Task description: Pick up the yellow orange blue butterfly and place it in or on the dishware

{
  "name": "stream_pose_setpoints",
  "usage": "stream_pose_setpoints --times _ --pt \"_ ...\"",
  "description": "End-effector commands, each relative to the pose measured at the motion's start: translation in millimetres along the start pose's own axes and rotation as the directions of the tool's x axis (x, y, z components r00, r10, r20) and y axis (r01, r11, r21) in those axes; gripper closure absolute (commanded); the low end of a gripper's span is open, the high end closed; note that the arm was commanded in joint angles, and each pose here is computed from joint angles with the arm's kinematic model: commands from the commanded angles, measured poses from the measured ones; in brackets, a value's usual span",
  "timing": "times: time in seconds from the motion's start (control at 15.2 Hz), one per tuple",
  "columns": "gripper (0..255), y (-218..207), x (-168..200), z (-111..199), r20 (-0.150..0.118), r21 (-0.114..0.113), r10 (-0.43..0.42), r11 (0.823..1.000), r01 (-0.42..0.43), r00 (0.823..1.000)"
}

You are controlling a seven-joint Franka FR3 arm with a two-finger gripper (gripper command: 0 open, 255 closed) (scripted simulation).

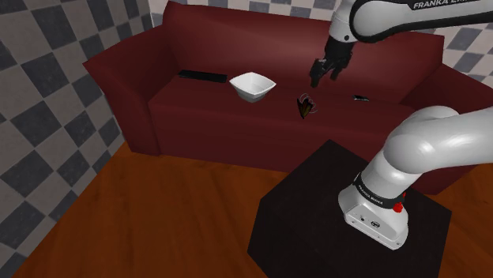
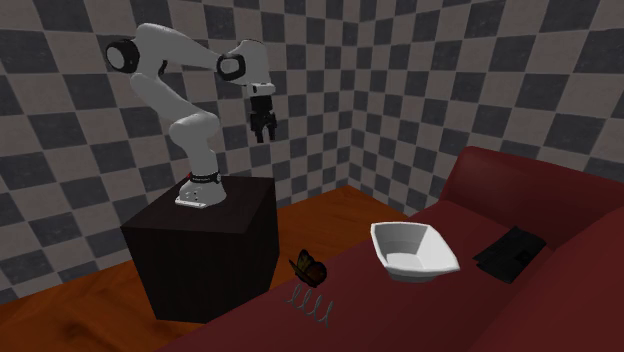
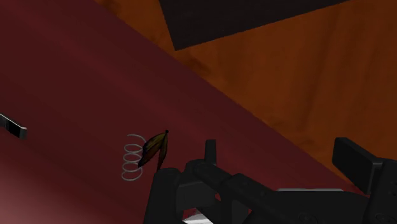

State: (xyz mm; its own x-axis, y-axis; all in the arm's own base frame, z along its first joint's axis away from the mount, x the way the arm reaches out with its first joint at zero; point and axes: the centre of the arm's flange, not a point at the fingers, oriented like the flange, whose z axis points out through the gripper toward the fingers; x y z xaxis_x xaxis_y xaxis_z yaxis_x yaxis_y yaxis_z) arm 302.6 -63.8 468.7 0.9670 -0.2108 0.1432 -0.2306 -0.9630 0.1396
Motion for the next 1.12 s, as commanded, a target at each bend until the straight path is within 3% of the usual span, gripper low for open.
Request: stream_pose_setpoints --times 0.0,0.53,1.06 --pt "0 11.4 2.7 25.2 -0.026 0.005 0.036 0.999 -0.036 0.999" --pt "0 51.1 16.5 120.3 -0.113 0.030 0.178 0.984 -0.176 0.977" --pt "0 91.5 33.1 214.7 -0.195 0.066 0.317 0.949 -0.310 0.928"
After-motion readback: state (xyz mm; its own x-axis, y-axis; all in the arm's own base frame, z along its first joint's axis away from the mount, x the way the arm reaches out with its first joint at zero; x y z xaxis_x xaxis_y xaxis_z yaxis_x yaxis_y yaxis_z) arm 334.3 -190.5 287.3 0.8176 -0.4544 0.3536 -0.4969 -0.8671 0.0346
